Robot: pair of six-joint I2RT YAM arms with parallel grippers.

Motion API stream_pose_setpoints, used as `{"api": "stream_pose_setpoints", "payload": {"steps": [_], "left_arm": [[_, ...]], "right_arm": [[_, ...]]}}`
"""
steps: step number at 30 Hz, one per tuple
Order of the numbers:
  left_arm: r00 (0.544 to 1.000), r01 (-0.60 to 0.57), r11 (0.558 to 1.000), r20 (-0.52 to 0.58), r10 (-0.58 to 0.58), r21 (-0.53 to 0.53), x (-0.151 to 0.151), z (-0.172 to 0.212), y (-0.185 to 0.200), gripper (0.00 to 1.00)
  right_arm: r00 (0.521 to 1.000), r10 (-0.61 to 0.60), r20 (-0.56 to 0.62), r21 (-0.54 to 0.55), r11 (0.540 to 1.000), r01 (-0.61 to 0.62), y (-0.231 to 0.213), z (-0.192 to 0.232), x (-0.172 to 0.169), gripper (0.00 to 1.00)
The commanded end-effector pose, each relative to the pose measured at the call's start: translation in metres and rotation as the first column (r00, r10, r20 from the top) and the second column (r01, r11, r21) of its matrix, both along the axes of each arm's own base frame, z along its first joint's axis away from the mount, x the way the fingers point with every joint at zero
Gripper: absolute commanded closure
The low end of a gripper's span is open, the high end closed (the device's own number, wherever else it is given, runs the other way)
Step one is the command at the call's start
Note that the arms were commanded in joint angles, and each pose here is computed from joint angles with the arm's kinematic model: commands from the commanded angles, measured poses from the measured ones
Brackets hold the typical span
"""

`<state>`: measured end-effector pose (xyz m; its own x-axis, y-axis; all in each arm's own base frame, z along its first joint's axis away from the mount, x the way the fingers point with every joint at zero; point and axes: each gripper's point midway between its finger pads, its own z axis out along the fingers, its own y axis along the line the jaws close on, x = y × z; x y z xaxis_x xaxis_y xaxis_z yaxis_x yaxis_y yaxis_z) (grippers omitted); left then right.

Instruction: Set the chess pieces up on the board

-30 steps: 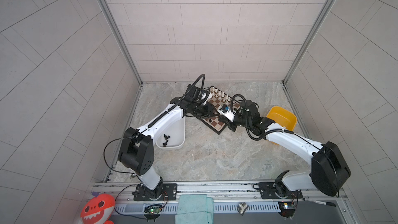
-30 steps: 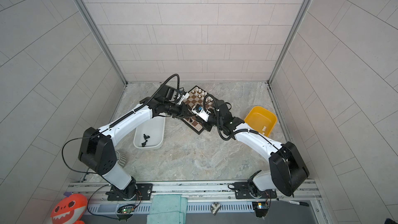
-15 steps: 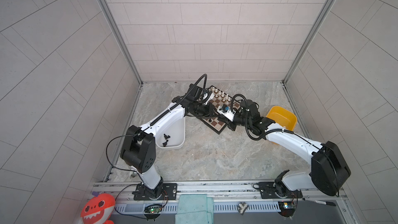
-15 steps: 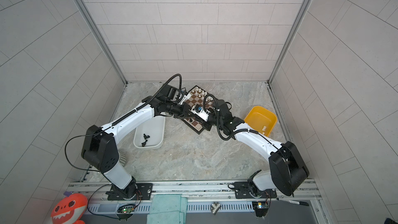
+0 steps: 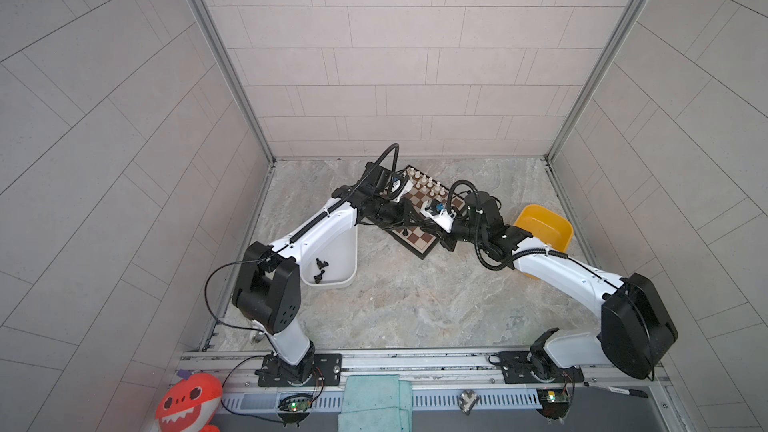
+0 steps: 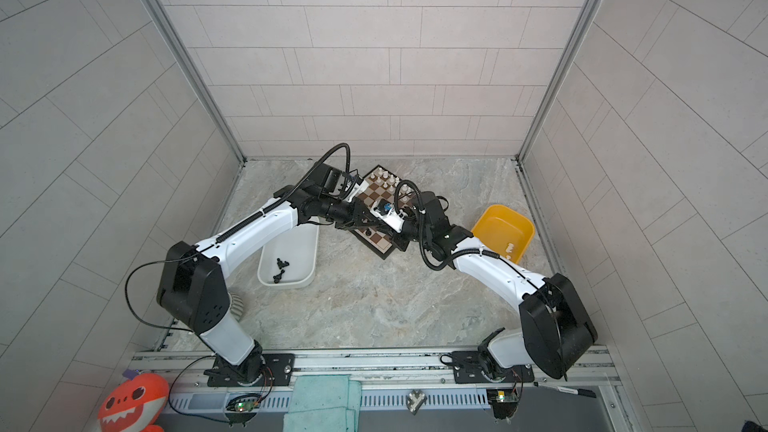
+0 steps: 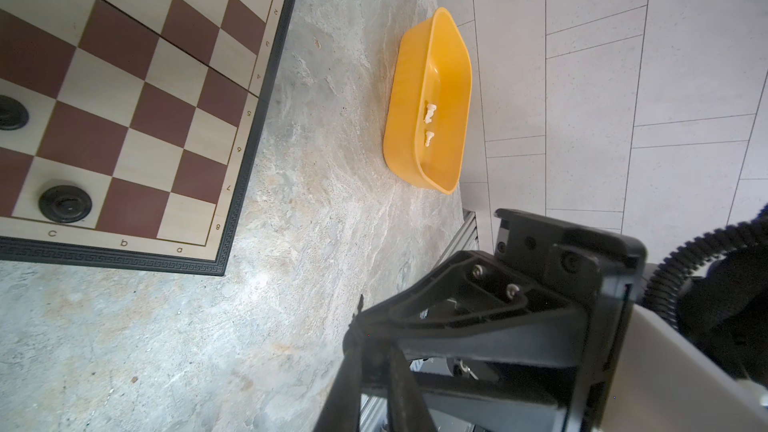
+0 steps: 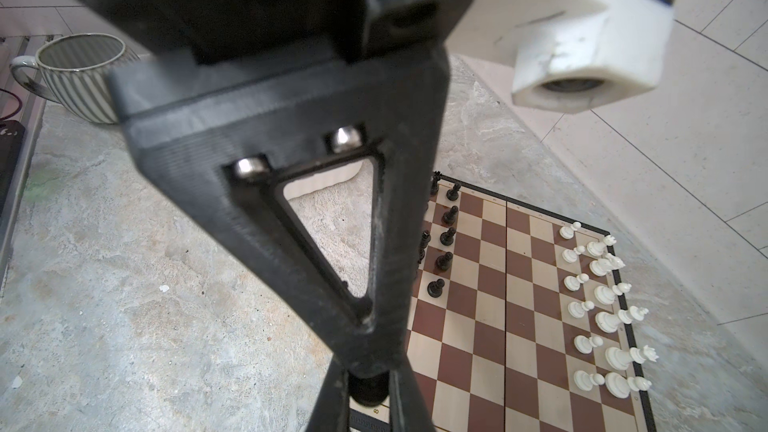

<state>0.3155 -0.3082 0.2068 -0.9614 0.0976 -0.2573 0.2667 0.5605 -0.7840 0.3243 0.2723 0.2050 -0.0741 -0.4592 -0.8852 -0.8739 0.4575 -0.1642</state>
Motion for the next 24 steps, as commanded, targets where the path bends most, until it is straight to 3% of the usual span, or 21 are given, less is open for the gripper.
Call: {"api": "stream_pose_setpoints", "payload": {"steps": [1, 5, 8, 9, 10, 11, 12, 15, 17, 20, 22, 24], "left_arm": [[0.999, 0.020, 1.000, -0.035, -0.020, -0.012, -0.007, 0.000, -0.003, 0.87], [0.999, 0.014, 0.999, -0.036, -0.015, -0.031, -0.004, 0.003, -0.006, 0.93], [0.999, -0.054, 0.998, 0.000, 0.054, -0.016, 0.010, 0.003, -0.005, 0.98], [0.997, -0.073, 0.997, 0.021, 0.073, -0.007, 0.014, 0.004, -0.003, 0.99], [0.995, -0.093, 0.996, 0.048, 0.093, 0.008, 0.019, 0.006, -0.001, 1.00], [0.991, -0.113, 0.993, 0.074, 0.110, 0.027, 0.024, 0.006, 0.002, 1.00], [0.987, -0.130, 0.991, 0.096, 0.126, 0.043, 0.028, 0.006, 0.005, 1.00], [0.977, -0.177, 0.979, 0.142, 0.161, 0.106, 0.039, -0.001, 0.011, 1.00], [0.969, -0.194, 0.962, 0.190, 0.158, 0.190, 0.046, -0.010, 0.014, 1.00], [0.955, -0.215, 0.926, 0.264, 0.133, 0.311, 0.056, -0.023, 0.013, 1.00], [0.944, -0.243, 0.899, 0.304, 0.132, 0.364, 0.065, -0.032, 0.012, 1.00], [0.935, -0.265, 0.878, 0.330, 0.133, 0.398, 0.076, -0.041, 0.009, 1.00]], "right_arm": [[0.999, 0.017, 0.045, 0.044, 0.999, -0.019, 0.001, 0.018, -0.004, 1.00], [0.999, 0.019, 0.040, 0.069, 0.997, -0.021, 0.002, 0.027, -0.006, 0.99], [1.000, -0.013, 0.023, 0.138, 0.990, 0.009, -0.001, 0.047, -0.011, 0.79], [0.999, -0.041, 0.016, 0.167, 0.985, 0.037, -0.004, 0.054, -0.011, 0.69], [0.997, -0.076, 0.010, 0.199, 0.977, 0.072, -0.009, 0.062, -0.011, 0.49], [0.994, -0.112, -0.001, 0.227, 0.968, 0.109, -0.014, 0.069, -0.013, 0.13], [0.992, -0.129, -0.013, 0.249, 0.960, 0.128, -0.018, 0.074, -0.016, 0.01], [0.975, -0.216, -0.056, 0.246, 0.943, 0.223, -0.038, 0.082, -0.022, 0.01], [0.938, -0.338, -0.076, 0.218, 0.912, 0.346, -0.062, 0.086, -0.020, 0.01], [0.799, -0.579, -0.164, 0.176, 0.779, 0.601, -0.111, 0.090, -0.016, 0.01], [0.714, -0.658, -0.240, 0.159, 0.699, 0.697, -0.135, 0.090, -0.014, 0.01], [0.680, -0.641, -0.357, 0.208, 0.655, 0.727, -0.144, 0.087, -0.012, 0.01]]}}
